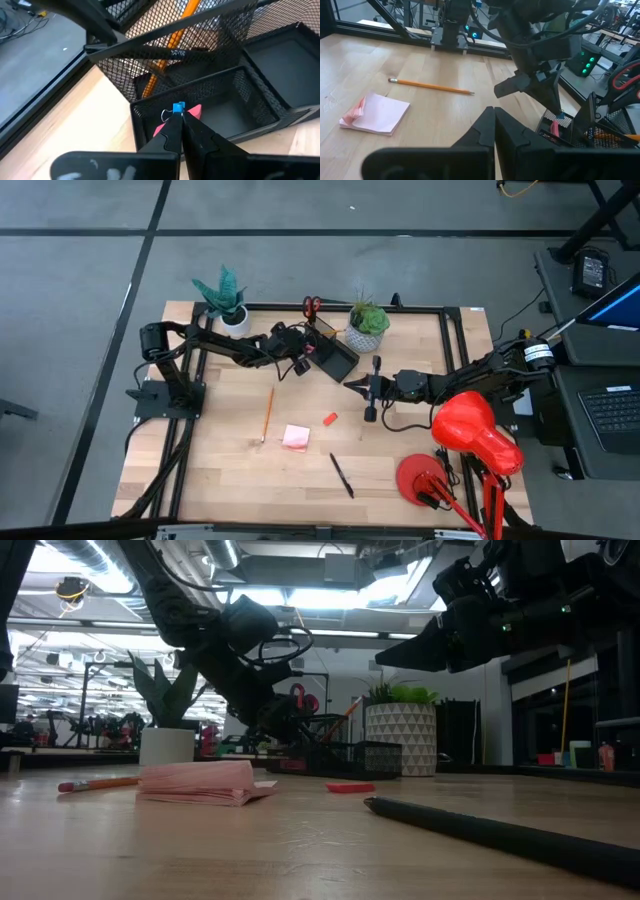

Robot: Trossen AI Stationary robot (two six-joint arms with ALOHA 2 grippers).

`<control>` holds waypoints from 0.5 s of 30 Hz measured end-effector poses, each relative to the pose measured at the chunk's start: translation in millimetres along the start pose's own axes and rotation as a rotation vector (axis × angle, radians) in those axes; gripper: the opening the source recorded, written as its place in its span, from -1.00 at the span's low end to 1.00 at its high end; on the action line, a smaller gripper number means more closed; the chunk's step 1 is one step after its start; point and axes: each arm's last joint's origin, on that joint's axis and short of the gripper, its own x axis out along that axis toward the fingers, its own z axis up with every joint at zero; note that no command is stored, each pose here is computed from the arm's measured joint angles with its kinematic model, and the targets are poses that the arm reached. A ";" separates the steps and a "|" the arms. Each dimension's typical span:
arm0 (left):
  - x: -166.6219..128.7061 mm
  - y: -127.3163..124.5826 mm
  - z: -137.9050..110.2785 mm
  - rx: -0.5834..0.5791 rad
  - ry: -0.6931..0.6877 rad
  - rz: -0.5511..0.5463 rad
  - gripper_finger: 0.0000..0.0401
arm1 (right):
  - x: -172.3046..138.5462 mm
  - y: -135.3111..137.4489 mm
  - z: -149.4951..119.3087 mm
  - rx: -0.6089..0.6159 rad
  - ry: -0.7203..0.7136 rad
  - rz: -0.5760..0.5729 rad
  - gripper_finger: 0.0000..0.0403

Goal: Pick and place office supplies into organizer
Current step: Put the blue binder clip into the black desk organizer

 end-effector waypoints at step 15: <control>-0.1 0.0 2.3 -0.005 -0.022 -0.002 -0.75 | 0.0 0.0 0.0 0.004 0.000 0.000 -0.96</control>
